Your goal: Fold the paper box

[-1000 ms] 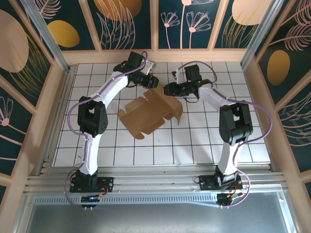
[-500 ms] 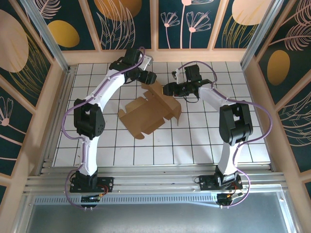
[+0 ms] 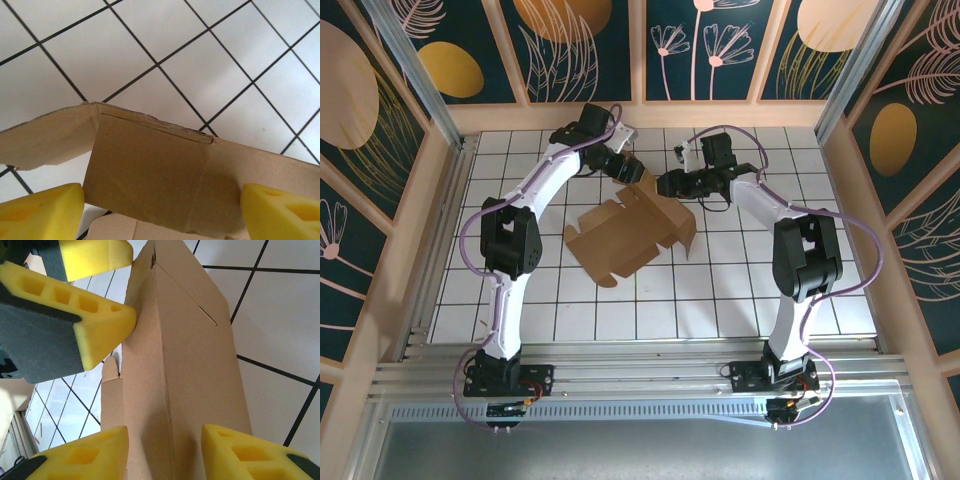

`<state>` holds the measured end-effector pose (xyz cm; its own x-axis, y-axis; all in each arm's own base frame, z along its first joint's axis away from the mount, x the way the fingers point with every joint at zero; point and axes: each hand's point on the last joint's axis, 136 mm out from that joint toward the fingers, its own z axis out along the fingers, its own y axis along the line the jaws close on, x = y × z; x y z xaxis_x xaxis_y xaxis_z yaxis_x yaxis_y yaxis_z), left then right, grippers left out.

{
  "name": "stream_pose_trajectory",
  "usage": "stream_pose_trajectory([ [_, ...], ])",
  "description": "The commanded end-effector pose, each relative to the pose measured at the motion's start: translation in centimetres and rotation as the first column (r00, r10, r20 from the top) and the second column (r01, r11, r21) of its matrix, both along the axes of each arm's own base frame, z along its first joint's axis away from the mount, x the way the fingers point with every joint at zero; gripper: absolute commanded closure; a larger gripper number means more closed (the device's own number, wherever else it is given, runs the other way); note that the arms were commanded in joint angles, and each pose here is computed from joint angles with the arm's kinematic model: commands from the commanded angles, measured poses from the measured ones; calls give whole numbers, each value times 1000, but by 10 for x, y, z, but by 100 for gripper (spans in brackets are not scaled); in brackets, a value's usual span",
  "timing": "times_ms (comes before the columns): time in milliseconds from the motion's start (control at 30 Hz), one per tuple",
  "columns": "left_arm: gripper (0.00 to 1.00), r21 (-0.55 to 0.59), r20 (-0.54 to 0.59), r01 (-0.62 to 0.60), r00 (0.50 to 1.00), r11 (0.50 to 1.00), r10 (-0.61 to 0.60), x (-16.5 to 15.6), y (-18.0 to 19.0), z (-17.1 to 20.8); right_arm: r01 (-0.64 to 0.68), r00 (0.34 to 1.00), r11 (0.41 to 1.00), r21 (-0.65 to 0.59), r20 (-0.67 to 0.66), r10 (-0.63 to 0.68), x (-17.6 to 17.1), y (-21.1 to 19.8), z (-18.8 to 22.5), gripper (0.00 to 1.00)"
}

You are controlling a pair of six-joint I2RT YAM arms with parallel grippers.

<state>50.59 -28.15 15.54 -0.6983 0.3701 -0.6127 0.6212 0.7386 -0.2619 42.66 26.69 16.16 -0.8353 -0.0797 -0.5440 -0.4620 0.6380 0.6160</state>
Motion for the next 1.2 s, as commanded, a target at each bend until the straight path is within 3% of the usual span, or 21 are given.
stream_pose_trajectory([
  [0, 18, -55, -60, 74, 995, 996, -77, -11, -13, -9, -6, 1000, 1000, 14, 0, 6, -2, -2, 7, 59],
  [333, 22, -216, -111, 148, 978, 965, -175, -29, -35, 6, 5, 1000, 1000, 6, -4, -5, 2, -2, 4, 61],
  [567, 23, -288, -159, 187, 958, 939, -239, -42, -43, 4, 18, 1000, 1000, -4, -16, -18, 3, -4, -4, 68],
  [733, 32, -367, -196, 197, 939, 909, -283, -52, -51, 5, 21, 1000, 1000, 0, -21, -21, 3, -2, -6, 69],
  [900, 23, -308, -213, 135, 955, 942, -206, -45, -43, -11, 23, 1000, 1000, -5, -21, -24, 4, -3, -6, 69],
  [967, 24, -335, -214, 140, 952, 932, -220, -48, -46, -9, 24, 1000, 1000, -8, -17, -24, 4, -4, -6, 69],
  [1167, 50, -470, -200, 170, 935, 866, -292, -59, -58, 14, 29, 999, 1000, -11, -16, -29, 6, -4, -7, 70],
])
